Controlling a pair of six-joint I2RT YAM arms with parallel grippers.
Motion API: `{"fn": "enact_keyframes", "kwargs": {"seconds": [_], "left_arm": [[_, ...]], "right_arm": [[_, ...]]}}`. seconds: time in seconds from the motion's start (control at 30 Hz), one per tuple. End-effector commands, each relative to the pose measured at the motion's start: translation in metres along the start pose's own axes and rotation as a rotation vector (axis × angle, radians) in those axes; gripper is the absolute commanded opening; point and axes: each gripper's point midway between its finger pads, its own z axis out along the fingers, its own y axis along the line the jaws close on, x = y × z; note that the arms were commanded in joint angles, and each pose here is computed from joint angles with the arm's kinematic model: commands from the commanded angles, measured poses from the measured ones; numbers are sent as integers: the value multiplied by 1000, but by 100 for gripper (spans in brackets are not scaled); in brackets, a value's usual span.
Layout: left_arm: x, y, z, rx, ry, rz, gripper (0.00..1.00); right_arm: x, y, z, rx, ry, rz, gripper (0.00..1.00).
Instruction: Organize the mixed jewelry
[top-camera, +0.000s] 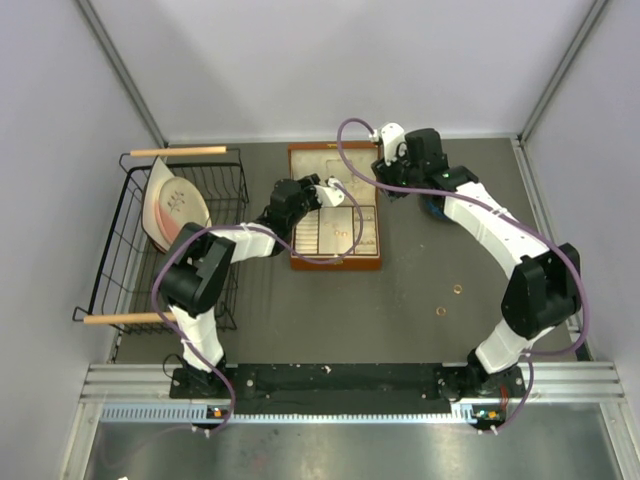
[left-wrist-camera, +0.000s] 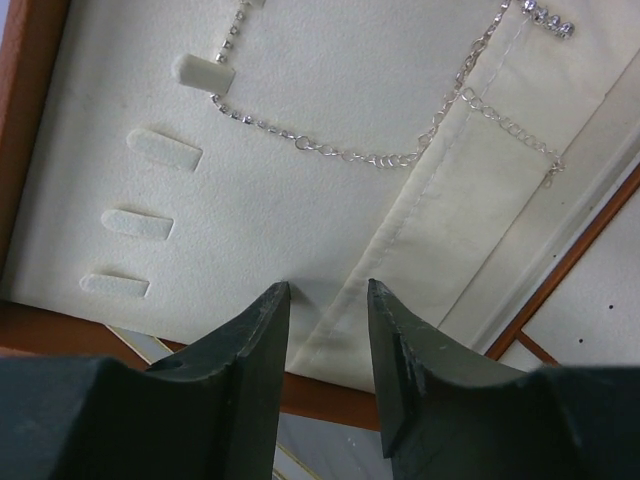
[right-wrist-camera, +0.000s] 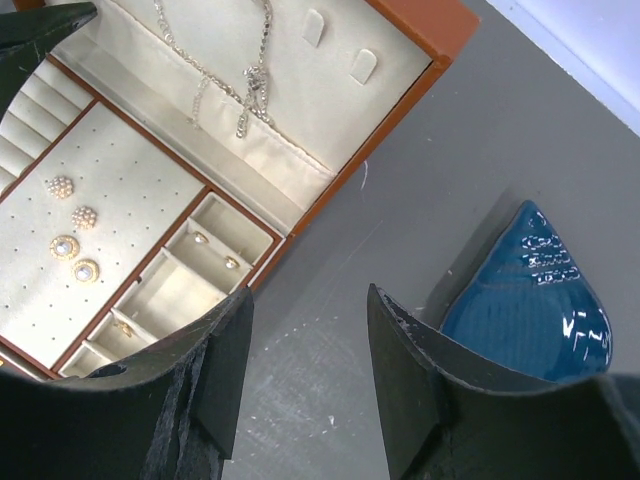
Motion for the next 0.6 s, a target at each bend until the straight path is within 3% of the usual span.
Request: {"fn": "enact_keyframes", "kwargs": {"seconds": [0.0,0.27,0.43,0.57], "left_arm": [[12,-10,3,15,19,5,41],[14,-17,3,44,30,-18,22],[4,-18,-4,68,-5,-36,1],[-3,-15,-12,73,-23,-48,0]], "right_arm": [[-26,-4,-5,1,-70,9,50],[-27,-6,-4,7,-70,9,50],[-23,-8,-3,8,-64,13,50],[-21,-8,-3,9,-62,14,50]]}}
